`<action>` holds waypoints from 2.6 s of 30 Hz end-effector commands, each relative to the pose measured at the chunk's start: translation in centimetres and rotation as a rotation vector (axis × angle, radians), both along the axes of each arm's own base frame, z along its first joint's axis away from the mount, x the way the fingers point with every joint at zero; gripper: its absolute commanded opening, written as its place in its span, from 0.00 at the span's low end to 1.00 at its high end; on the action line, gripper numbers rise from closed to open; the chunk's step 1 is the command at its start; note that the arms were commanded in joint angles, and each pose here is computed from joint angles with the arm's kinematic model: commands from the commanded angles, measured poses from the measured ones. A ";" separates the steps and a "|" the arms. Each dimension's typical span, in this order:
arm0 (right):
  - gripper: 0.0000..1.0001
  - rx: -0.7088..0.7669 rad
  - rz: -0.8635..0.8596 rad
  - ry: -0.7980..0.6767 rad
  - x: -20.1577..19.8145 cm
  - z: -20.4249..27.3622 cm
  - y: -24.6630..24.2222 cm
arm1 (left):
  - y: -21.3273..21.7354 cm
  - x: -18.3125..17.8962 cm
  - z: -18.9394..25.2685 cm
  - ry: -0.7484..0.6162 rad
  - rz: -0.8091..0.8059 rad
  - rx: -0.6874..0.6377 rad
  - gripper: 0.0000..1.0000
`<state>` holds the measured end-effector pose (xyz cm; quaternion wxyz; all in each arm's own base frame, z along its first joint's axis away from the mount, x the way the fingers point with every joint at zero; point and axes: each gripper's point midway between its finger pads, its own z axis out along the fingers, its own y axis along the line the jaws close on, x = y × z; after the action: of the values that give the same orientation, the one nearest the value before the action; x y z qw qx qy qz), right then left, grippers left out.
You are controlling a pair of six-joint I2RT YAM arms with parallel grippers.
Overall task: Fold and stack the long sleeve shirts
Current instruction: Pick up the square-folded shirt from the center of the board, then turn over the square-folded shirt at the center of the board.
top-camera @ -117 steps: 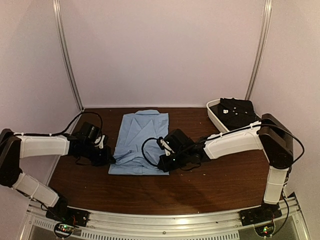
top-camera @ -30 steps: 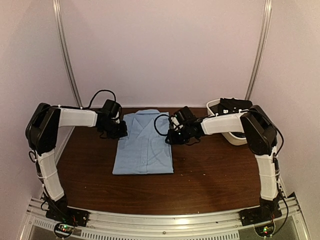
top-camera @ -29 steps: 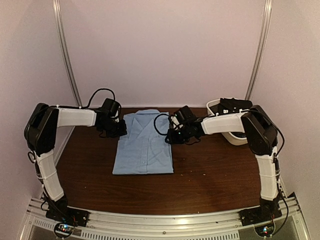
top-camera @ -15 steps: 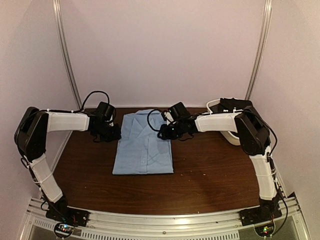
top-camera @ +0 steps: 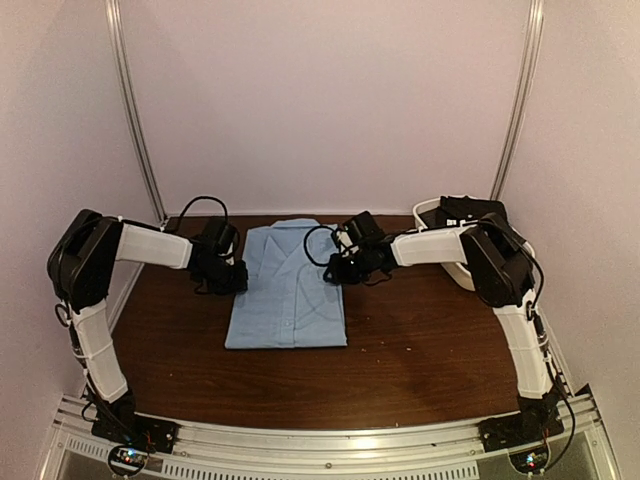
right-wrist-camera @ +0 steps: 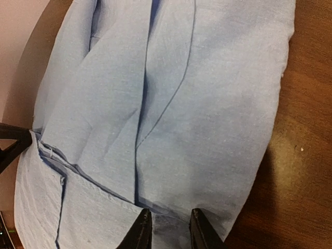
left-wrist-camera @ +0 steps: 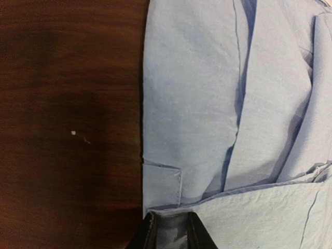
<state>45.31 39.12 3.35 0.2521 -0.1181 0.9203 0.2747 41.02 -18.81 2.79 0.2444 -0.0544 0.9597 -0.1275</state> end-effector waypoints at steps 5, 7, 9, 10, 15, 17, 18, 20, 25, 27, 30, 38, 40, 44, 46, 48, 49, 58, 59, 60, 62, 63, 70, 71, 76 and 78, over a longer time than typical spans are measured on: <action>0.27 -0.031 -0.024 0.028 -0.4 -1.2 -1.5 | -1.7 0.8 -0.8 -0.003 -0.035 -0.069 0.22; 0.28 -0.039 -0.024 0.019 -0.3 -0.8 -1.7 | -1.7 0.2 -0.8 0.011 -0.022 -0.082 0.21; 0.27 -0.052 -0.026 0.002 -0.1 -0.1 -1.9 | -1.8 -0.5 -0.8 0.028 -0.007 -0.103 0.21; 0.28 -0.059 -0.027 -0.009 0.1 0.4 -2.0 | -1.8 -1.0 -0.9 0.037 0.001 -0.113 0.21; 0.28 -0.093 -0.028 -0.060 0.4 3.0 -2.6 | -2.0 -1.8 0.3 0.017 0.026 -0.127 0.21; 0.29 -0.085 -0.023 -0.076 0.1 4.5 -2.8 | -1.4 -1.5 1.2 0.000 0.047 -0.102 0.22; 0.30 -0.081 -0.022 -0.082 -0.2 5.1 -2.9 | -1.2 -1.4 1.8 -0.010 0.050 -0.091 0.24; 0.31 -0.077 -0.020 -0.089 -0.9 6.0 -3.3 | -0.4 -1.2 3.1 -0.038 0.065 -0.056 0.28; 0.31 -0.032 0.014 -0.056 -5.0 6.7 -3.7 | 0.0 -2.4 6.2 -0.069 0.035 -0.062 0.31; 0.31 -0.014 0.035 -0.044 -7.2 6.9 -3.4 | -0.8 -3.9 6.9 -0.061 -0.010 -0.122 0.31; 0.31 0.023 0.068 -0.019 -10.6 7.1 -2.5 | -2.7 -6.9 7.0 -0.030 -0.099 -0.188 0.31; 0.30 0.055 0.155 0.046 -17.7 5.7 0.8 | -4.7 -14.6 2.8 0.125 -0.213 -0.215 0.26; 0.30 0.045 0.147 0.066 -18.3 4.3 0.8 | -4.7 -15.7 1.8 0.153 -0.223 -0.223 0.25; 0.27 0.007 0.108 0.096 -19.0 2.1 -0.6 | -4.5 -16.9 0.5 0.190 -0.228 -0.215 0.24; 0.27 -0.020 0.091 0.104 -19.5 1.3 -1.5 | -4.3 -17.4 0.3 0.198 -0.225 -0.214 0.24; 0.27 -0.029 0.078 0.122 -20.2 0.5 -2.4 | -4.0 -17.7 -0.1 0.206 -0.220 -0.209 0.24; 0.27 -0.030 0.075 0.131 -20.6 0.2 -2.8 | -3.9 -17.8 -0.3 0.212 -0.216 -0.206 0.24; 0.27 -0.010 0.037 0.153 -22.2 0.3 -4.8 | -2.4 -18.1 0.1 0.211 -0.165 -0.161 0.23; 0.27 -0.012 0.032 0.151 -22.3 0.5 -5.1 | -2.1 -18.1 0.5 0.202 -0.153 -0.155 0.23; 0.28 -0.015 0.025 0.145 -22.3 0.7 -5.3 | -1.9 -18.1 0.8 0.194 -0.145 -0.150 0.23; 0.29 -0.021 0.013 0.133 -22.2 1.0 -5.7 | -1.3 -18.2 1.1 0.186 -0.126 -0.137 0.24; 0.30 -0.023 0.009 0.128 -22.1 1.1 -5.9 | -1.1 -18.4 1.2 0.186 -0.119 -0.136 0.24; 0.30 0.003 0.017 0.141 -21.8 0.9 -5.1 | -0.6 -19.7 0.5 0.200 -0.095 -0.175 0.24; 0.30 0.008 0.020 0.141 -21.7 0.9 -5.0 | -0.6 -19.7 0.5 0.199 -0.094 -0.181 0.23; 0.30 0.013 0.021 0.148 -21.4 0.6 -4.7 | -0.9 -19.9 0.1 0.204 -0.092 -0.207 0.23; 0.30 0.013 0.022 0.154 -21.4 0.4 -4.7 | -1.1 -19.9 -0.1 0.208 -0.088 -0.222 0.23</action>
<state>23.20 33.87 3.70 0.1747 -0.1105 0.9365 0.2832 20.83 -18.92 2.32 0.1222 -0.0472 0.9690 -0.2093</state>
